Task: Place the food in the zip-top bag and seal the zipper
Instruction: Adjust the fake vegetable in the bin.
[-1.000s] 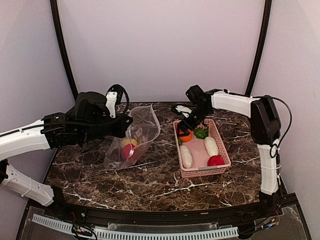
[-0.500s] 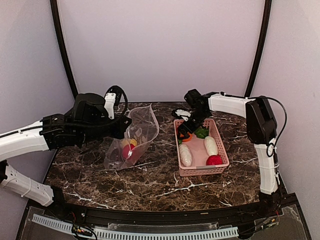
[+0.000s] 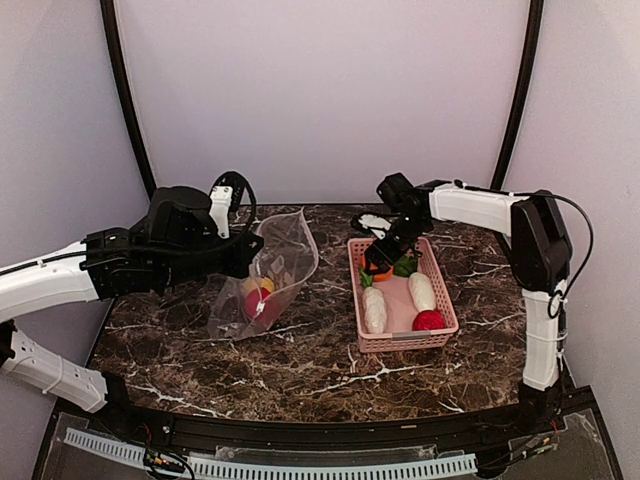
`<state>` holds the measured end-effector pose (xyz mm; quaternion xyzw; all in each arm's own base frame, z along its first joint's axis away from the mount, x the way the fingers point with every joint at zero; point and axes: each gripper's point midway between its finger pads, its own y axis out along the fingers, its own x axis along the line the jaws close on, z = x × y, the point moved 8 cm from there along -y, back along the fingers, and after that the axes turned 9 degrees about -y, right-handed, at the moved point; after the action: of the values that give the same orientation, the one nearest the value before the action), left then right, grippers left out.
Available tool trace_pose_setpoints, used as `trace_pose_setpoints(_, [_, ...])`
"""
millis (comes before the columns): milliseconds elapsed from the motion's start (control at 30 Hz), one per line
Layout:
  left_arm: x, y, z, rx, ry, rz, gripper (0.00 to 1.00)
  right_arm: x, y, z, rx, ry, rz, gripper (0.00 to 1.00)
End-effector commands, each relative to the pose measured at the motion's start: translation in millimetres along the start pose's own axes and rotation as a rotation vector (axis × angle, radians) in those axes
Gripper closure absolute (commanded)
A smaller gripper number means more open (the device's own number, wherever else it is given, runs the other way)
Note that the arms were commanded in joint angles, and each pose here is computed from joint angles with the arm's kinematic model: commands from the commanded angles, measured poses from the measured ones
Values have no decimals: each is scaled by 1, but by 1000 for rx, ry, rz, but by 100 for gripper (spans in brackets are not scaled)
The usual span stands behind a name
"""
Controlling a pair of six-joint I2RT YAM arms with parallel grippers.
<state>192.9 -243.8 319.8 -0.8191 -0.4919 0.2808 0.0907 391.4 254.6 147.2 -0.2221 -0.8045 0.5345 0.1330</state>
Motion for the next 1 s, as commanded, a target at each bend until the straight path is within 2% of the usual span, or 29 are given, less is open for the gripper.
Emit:
trace_pose_setpoints(0, [0,3,1,-2,9,-4,99,2,-57,-6,-100,-28,82,33])
trace_pose_setpoints(133, [-2,7,2,3,21,-6,99,8,-68,3,-102,-35,91,33])
trace_pose_setpoints(467, [-6,12,2,18,34,0,99,6,-36,46,25,23,25,28])
trace_pose_setpoints(733, [-7,14,3,25,38,0,99,-9,-29,47,2,120,-81,12])
trace_pose_setpoints(967, [-5,13,4,27,40,-7,99,-27,-17,44,2,156,-95,10])
